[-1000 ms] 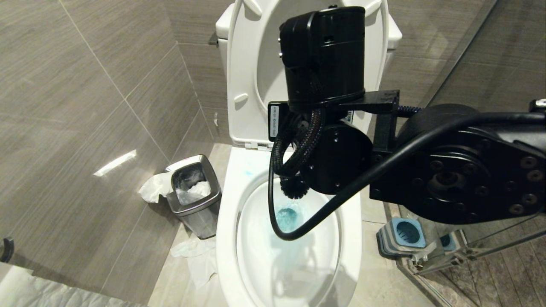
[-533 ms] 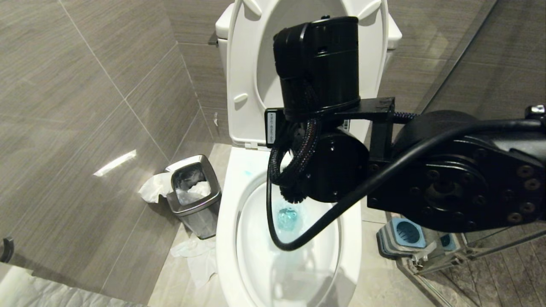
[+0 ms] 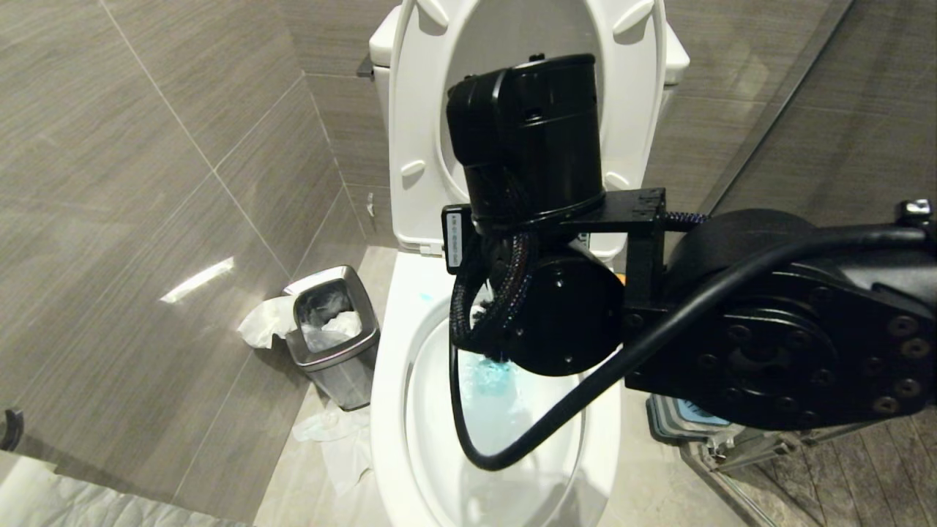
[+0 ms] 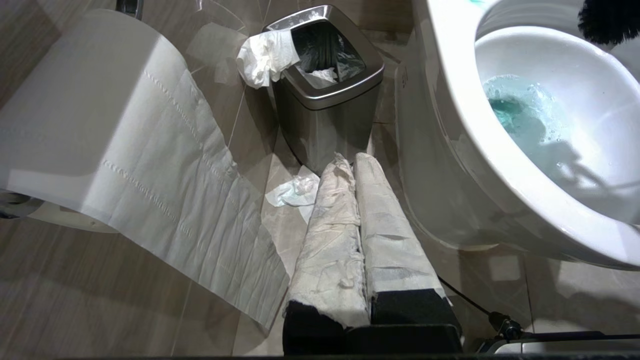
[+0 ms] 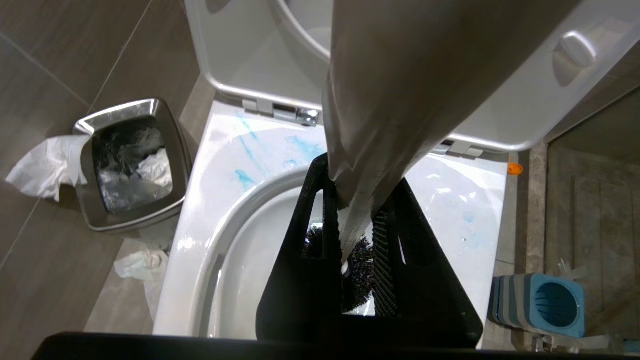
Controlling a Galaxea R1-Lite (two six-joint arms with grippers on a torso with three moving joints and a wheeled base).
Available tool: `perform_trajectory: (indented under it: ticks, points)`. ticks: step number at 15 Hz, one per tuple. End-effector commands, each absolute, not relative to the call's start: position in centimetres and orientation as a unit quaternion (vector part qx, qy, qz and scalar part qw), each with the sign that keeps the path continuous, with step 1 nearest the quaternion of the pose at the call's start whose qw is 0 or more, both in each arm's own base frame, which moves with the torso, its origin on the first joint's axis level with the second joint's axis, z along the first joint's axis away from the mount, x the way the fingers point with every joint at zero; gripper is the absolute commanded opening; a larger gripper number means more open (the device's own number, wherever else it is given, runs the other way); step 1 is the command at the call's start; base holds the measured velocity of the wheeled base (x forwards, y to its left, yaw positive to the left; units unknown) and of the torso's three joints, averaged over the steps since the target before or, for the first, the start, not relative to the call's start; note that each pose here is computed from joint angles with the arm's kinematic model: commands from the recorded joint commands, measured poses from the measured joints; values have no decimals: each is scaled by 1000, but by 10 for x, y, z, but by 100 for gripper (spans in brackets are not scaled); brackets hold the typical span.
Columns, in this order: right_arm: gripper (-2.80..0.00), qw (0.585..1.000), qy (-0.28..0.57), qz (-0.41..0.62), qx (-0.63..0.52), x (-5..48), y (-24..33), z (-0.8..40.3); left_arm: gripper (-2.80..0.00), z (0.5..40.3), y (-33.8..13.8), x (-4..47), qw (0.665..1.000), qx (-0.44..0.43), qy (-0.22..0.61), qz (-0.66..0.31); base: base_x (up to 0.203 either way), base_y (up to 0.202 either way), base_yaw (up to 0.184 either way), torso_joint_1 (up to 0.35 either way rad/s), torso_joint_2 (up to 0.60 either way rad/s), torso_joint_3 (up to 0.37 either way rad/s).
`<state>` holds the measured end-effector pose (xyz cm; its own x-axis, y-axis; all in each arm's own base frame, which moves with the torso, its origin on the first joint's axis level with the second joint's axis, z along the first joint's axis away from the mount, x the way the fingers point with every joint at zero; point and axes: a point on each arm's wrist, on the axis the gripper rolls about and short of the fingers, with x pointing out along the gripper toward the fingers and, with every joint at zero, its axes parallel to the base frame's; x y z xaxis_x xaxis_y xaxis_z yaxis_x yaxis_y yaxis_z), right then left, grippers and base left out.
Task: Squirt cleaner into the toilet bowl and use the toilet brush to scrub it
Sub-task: Scrub the toilet bowl
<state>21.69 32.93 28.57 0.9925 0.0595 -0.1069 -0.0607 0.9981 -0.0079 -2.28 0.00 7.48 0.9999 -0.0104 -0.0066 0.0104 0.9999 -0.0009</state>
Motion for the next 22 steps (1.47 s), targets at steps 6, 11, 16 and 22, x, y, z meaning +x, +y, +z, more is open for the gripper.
perform_trajectory:
  ticks: [6,11,16,22]
  points:
    - [-280,998,51,36,-3,213,332,293,-280,74,0,-23,1000,-1,5,-5,0,0,0,0,0,0]
    - [-280,997,62,36,-18,212,331,282,-280,74,0,-23,1000,-1,5,-5,0,0,0,0,0,0]
    - [-280,997,63,36,-19,215,334,280,-280,74,0,-23,1000,-1,5,-5,0,0,0,0,0,0]
    - [-280,998,59,35,-7,223,324,288,-280,74,0,-23,1000,-1,5,-5,0,0,0,0,0,0]
